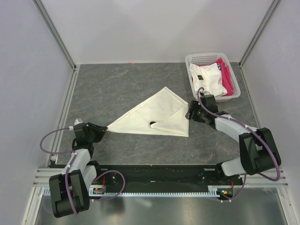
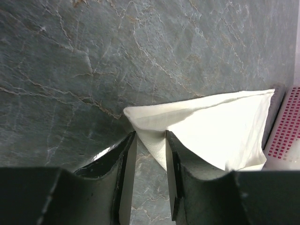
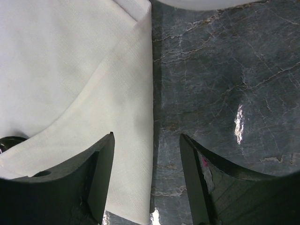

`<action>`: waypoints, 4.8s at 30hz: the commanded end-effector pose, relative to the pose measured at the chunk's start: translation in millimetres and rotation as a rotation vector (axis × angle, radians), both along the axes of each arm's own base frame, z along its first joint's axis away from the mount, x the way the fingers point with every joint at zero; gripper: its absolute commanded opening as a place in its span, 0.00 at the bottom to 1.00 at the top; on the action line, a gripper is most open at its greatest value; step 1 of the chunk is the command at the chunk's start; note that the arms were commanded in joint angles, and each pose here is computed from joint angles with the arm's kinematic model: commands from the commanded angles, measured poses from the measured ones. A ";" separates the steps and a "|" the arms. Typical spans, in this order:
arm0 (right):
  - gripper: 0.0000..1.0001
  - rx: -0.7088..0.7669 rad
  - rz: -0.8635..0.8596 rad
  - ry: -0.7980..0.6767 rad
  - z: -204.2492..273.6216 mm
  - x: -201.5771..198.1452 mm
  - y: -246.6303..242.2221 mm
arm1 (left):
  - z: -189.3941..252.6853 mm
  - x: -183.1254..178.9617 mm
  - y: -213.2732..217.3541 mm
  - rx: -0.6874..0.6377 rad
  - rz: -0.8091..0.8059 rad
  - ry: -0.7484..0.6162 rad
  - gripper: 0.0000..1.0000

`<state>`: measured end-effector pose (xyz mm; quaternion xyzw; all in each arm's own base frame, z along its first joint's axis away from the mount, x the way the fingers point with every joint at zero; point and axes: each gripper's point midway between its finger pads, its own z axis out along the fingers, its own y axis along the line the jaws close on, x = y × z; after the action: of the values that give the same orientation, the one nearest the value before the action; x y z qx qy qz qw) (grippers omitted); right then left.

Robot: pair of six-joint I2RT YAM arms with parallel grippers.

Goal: Fold the napkin, place the utensils inside, and roll it up
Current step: Fold the napkin

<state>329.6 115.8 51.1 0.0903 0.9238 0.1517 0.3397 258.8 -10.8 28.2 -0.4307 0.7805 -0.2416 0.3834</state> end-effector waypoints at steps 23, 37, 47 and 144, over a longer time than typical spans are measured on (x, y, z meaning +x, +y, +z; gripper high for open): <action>0.66 0.022 0.053 -0.064 13.8 5.9 7.6 | 61.7 27.8 -4.9 0.081 -0.113 -0.246 0.02; 0.66 0.032 0.045 -0.067 14.8 4.6 7.4 | 152.5 53.3 -139.4 0.086 -0.581 -0.526 0.02; 0.66 0.028 0.021 -0.077 16.2 2.3 3.4 | 162.7 52.7 -274.7 -0.004 -0.984 -0.635 0.02; 0.58 0.156 0.000 0.161 -33.9 -74.7 9.2 | 34.7 1.1 -226.7 0.144 -0.887 -0.065 0.81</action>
<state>273.5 121.2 27.4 0.1191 0.9287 0.2006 0.2882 257.2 -236.2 47.5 -0.0030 0.9032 -0.3260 0.2790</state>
